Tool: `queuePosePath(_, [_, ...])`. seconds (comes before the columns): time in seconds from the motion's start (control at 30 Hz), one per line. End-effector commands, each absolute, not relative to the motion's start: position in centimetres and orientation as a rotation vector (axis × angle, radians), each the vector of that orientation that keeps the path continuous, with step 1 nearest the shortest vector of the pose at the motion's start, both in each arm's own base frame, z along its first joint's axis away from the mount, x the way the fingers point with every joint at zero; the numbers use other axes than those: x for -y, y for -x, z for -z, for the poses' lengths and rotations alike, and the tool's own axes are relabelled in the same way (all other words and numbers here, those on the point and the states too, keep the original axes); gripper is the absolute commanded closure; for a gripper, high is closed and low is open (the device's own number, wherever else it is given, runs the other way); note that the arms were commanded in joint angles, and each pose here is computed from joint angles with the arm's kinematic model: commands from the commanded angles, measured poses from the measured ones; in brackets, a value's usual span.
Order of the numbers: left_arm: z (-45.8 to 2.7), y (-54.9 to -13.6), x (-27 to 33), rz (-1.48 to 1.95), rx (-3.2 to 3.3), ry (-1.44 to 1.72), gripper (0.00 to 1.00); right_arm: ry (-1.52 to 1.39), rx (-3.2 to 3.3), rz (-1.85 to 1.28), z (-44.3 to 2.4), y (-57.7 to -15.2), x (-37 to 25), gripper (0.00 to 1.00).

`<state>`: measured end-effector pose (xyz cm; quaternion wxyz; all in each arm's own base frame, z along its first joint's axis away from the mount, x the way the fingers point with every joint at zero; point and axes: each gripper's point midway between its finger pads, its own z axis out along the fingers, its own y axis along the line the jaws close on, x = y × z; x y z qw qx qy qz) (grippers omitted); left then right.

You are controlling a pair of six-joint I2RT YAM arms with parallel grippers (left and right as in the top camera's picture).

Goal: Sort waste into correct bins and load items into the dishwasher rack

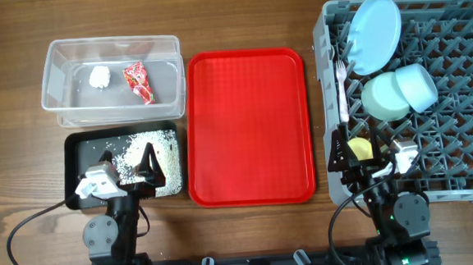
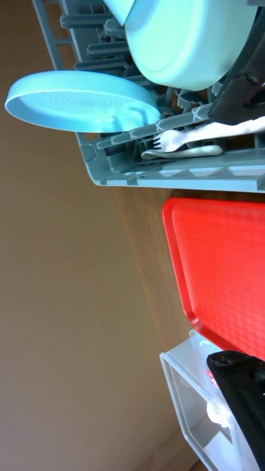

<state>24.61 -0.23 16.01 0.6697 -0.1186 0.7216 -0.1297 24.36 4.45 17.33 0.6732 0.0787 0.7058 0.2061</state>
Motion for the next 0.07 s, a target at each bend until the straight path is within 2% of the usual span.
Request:
queuePosePath(0.0, [-15.85,-24.6,0.3,0.289,-1.626,0.251,0.0,-0.207,-1.58,-0.456,-17.39,-24.44,-3.99,0.0])
queuePosePath(0.03, [-15.85,-24.6,0.31,0.289,-1.626,0.25,0.0,-0.207,-1.58,-0.456,-17.39,-24.44,-3.99,0.0])
